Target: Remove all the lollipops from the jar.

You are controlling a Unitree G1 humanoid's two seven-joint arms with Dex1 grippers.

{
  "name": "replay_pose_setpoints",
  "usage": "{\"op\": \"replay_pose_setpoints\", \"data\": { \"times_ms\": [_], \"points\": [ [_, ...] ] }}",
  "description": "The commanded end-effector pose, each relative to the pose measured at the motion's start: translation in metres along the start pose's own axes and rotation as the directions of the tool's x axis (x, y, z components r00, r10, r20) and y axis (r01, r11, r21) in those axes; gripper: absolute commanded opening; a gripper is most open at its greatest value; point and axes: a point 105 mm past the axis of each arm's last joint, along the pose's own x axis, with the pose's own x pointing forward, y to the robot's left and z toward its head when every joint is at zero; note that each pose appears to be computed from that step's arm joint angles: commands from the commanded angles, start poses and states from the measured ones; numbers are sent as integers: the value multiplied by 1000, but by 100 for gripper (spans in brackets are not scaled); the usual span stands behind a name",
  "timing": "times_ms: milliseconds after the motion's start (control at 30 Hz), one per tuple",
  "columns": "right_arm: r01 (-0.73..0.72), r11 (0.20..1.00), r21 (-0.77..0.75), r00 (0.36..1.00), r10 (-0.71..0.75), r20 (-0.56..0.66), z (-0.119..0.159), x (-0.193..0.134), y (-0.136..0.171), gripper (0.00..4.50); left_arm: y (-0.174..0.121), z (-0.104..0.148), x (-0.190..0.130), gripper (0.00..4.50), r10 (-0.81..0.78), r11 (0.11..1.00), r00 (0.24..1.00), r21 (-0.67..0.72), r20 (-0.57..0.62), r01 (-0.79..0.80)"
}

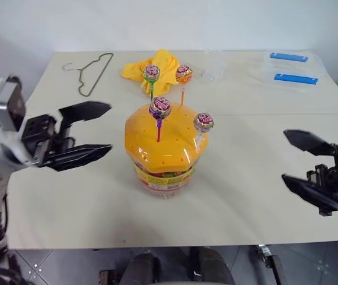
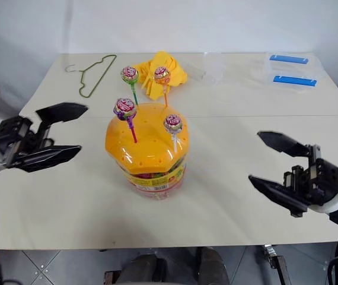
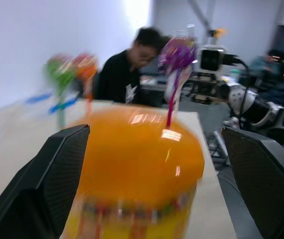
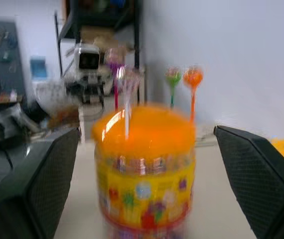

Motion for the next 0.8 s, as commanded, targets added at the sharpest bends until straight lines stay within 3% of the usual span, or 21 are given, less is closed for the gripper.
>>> {"op": "replay_pose_setpoints", "data": {
  "times_ms": [33, 300, 333, 433, 633, 800],
  "points": [
    [-102, 992, -76, 994, 105, 36, 11, 17, 18, 448, 4, 0, 25, 450, -72, 997, 997, 4, -2, 72],
    [-110, 988, -110, 994, 109, -12, -4, 18, 17, 448, 3, -12, 66, 450, -165, 984, 986, -66, 5, 165],
    [-97, 989, -112, 995, 97, -7, -5, 18, 17, 450, 3, -12, 68, 432, -166, 983, 986, -80, 8, 166],
    [-79, 990, -116, 997, 79, 2, -7, 18, 17, 450, 2, -14, 70, 362, -171, 980, 985, -102, 11, 171],
    [-45, 991, -125, 999, 46, 5, -7, 16, 13, 450, 0, -8, 67, 171, -179, 978, 983, -106, 41, 182],
    [-26, 992, -122, 1000, 27, 6, -8, 14, 7, 450, 3, 18, 66, 15, -162, 977, 970, -111, 182, 184]
  ]
}}
